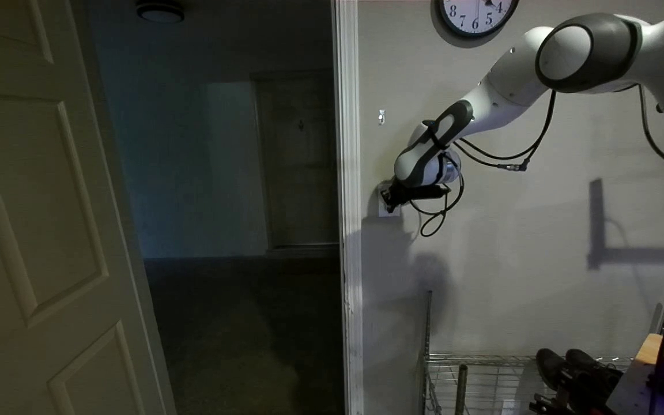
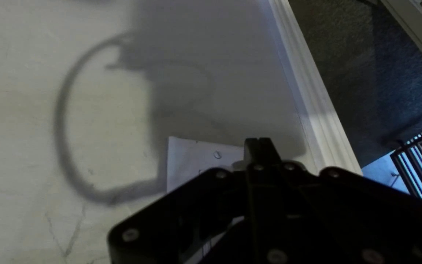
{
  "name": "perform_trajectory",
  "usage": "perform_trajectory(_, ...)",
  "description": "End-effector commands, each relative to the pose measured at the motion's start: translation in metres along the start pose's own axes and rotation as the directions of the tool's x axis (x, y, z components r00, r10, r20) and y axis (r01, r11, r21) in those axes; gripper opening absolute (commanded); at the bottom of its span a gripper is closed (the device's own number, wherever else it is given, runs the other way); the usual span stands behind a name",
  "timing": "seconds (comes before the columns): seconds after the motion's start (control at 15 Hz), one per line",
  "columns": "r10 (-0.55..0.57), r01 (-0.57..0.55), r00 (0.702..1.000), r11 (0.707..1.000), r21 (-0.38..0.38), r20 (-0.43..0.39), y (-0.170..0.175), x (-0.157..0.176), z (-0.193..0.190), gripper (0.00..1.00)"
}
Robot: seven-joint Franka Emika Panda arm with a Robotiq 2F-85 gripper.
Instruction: Turn off the light
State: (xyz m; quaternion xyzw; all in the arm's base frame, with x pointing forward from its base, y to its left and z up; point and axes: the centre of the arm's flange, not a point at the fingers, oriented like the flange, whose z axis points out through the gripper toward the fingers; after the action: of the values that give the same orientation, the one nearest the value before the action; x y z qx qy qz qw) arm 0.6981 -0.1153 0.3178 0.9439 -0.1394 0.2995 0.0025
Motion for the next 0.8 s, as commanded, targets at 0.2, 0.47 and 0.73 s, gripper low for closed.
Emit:
perform_trajectory(0.2,0.032,-0.032,0.998,0.999,0.01,-0.057,0.017,0.014,0.018,0.04)
perform_trajectory(0.47,0.049,-0.048,0.996,0.999,0.014,-0.072,0.026,0.021,0.032,0.04)
perform_trajectory(0.73,0.058,-0.056,0.995,0.998,0.03,-0.087,0.025,0.02,0.032,0.04)
